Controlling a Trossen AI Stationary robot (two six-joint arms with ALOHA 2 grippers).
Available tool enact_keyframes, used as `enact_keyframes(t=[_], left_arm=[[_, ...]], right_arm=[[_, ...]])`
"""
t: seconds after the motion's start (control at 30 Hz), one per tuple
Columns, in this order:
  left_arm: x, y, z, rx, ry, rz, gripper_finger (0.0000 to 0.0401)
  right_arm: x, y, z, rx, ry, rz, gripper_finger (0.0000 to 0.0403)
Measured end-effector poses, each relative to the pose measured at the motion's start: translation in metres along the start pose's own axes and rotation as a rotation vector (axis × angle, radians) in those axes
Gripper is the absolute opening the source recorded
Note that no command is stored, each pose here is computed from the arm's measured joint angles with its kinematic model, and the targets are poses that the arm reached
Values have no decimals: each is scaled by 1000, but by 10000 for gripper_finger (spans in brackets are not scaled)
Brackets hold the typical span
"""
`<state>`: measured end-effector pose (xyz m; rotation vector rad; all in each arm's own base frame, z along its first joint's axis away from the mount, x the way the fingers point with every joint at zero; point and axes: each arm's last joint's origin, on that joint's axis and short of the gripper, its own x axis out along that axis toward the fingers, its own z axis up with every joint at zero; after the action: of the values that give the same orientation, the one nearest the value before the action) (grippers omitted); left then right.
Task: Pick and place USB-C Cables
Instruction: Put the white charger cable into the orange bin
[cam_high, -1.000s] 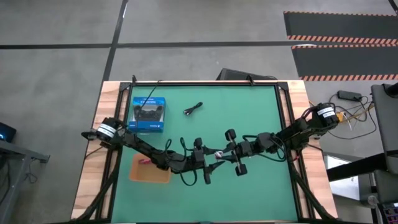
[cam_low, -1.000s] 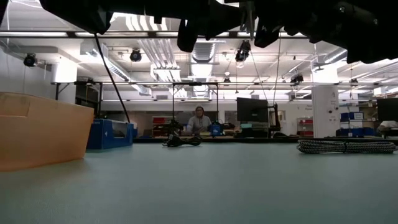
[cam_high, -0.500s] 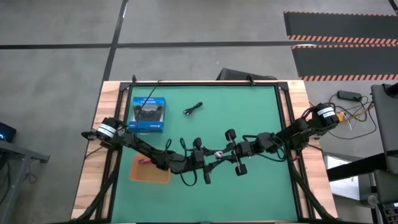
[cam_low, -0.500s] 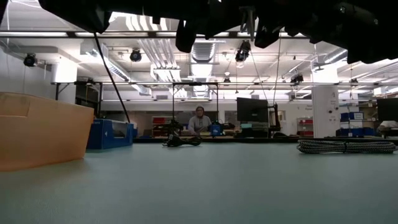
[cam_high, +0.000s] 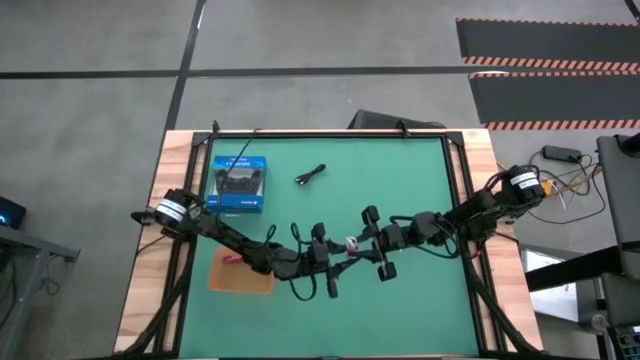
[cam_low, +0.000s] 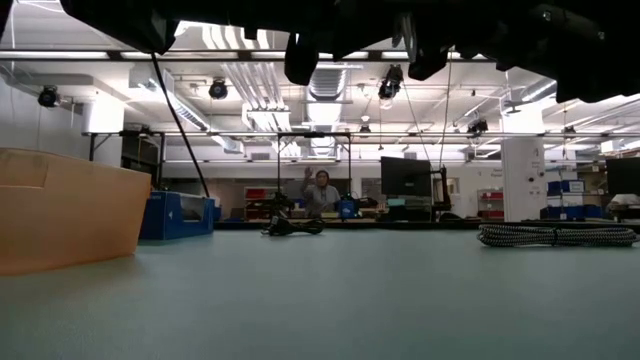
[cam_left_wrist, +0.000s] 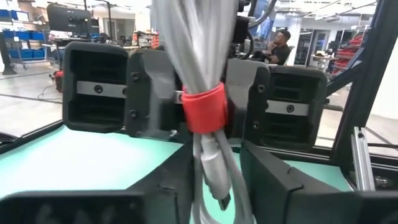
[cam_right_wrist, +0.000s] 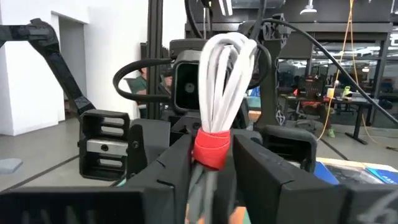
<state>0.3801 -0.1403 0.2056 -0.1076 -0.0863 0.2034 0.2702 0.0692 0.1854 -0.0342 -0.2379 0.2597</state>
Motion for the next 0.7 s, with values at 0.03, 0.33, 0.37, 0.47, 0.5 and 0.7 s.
enact_keyframes(t=[0.03,0.33,0.37,0.47,0.5,0.7], left_arm=[[0,0,0,0,0,0,91],[0,0,0,0,0,1,27],[0,0,0,0,0,1,27],[0,0,0,-1,-1,1,27],[0,0,0,-2,-2,1,27],[-2,-2,1,-2,-2,-2,27]], right_arm=[[0,0,0,0,0,0,117],[0,0,0,2,-1,5,153],[0,0,0,3,-1,5,156],[0,0,1,17,-2,5,163],[0,0,3,20,-6,5,165],[-2,0,14,43,13,9,175]])
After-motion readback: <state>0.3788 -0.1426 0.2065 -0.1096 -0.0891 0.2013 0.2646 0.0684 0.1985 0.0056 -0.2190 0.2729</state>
